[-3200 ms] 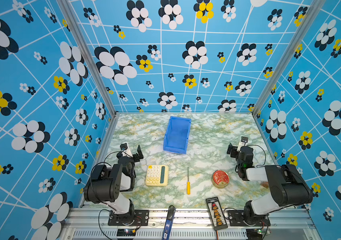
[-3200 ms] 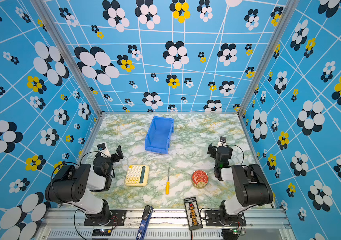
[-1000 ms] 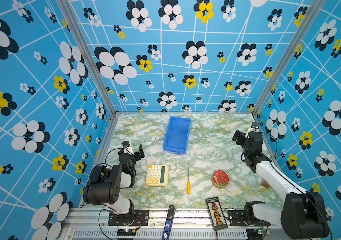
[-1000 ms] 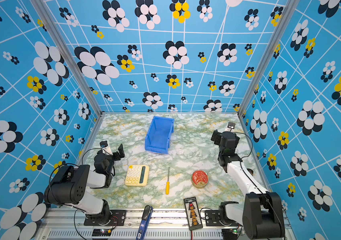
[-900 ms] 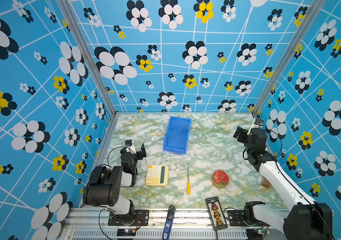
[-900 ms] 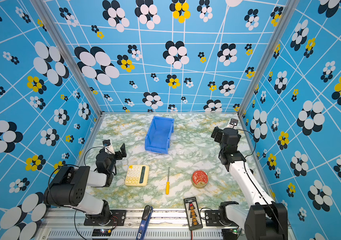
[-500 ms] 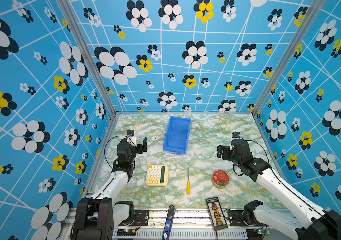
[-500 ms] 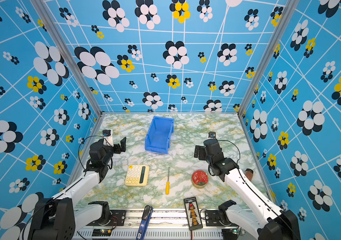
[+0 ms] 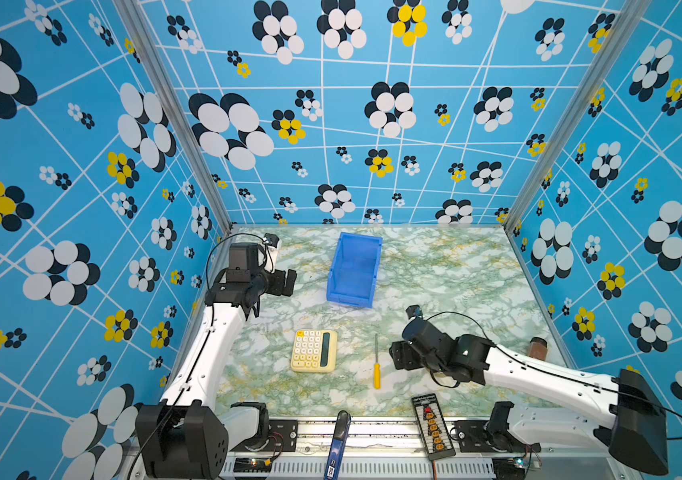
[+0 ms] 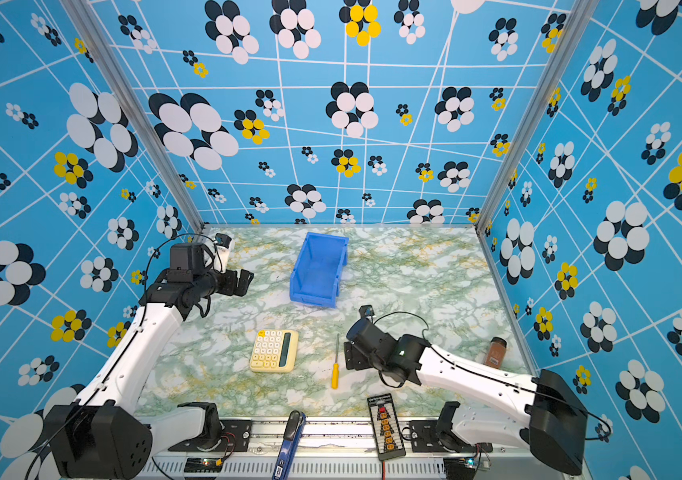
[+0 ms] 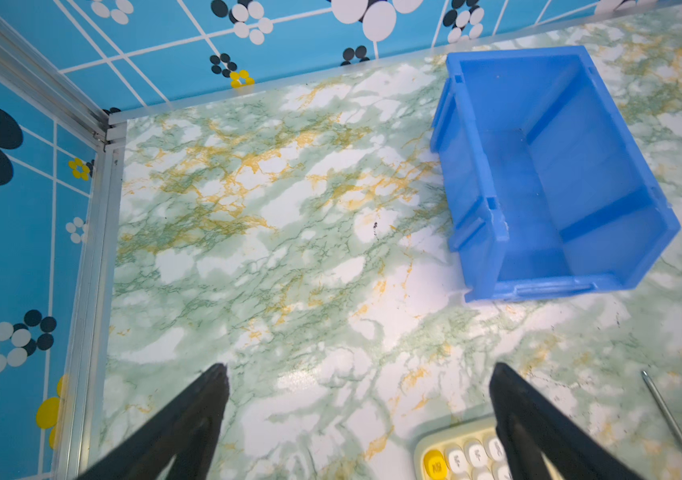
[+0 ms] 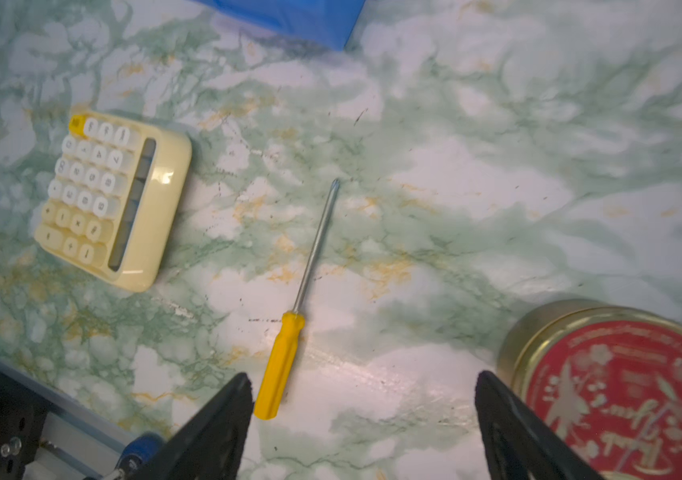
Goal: Put the screwdriver in the bin
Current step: 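Move the right gripper over the yellow-handled screwdriver while the left arm rises, then lower the right gripper and close it on the yellow screwdriver handle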
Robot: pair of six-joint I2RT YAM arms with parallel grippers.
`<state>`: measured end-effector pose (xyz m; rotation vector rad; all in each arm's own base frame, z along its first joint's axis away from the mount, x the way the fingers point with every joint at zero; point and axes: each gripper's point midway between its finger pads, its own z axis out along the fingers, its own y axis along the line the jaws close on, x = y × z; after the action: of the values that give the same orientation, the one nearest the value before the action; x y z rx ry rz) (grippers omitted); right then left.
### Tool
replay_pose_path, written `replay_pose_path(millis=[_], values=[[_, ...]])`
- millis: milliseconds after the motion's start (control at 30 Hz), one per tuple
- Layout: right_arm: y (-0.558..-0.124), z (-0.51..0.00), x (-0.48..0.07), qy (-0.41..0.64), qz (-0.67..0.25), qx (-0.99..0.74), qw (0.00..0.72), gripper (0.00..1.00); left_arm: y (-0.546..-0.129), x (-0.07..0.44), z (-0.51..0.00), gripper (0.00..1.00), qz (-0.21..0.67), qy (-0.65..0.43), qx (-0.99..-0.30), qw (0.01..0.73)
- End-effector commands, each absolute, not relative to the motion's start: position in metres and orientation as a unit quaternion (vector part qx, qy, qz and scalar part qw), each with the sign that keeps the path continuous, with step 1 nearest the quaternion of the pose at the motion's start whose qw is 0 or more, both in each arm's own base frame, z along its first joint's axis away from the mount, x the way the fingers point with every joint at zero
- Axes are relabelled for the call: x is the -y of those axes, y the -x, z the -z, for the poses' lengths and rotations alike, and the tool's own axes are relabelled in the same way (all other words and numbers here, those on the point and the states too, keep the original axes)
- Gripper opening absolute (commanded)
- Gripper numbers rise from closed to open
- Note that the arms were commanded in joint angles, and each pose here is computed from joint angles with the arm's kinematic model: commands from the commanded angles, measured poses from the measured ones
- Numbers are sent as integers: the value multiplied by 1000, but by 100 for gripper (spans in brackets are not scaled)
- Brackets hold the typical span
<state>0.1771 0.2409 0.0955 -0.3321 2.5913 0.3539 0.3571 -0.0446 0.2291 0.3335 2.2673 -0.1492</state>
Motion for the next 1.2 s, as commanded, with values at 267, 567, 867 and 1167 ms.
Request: replay_pose_path(millis=[267,567,867,1167], values=[[-149,-54,-306,172,-76,-963,193,78,-324,74,-238,99,49,-197,-907,369],[-146,-25,-305,171,-34,-970,167,65,-319,79,-243,99,60,-195,-906,371],[-144,-16,-296,169,-14,-972,161,56,-318,85,-247,99,76,-192,-905,371],[-143,-11,-285,160,-8,-973,164,47,-316,89,-247,99,84,-195,-906,367]])
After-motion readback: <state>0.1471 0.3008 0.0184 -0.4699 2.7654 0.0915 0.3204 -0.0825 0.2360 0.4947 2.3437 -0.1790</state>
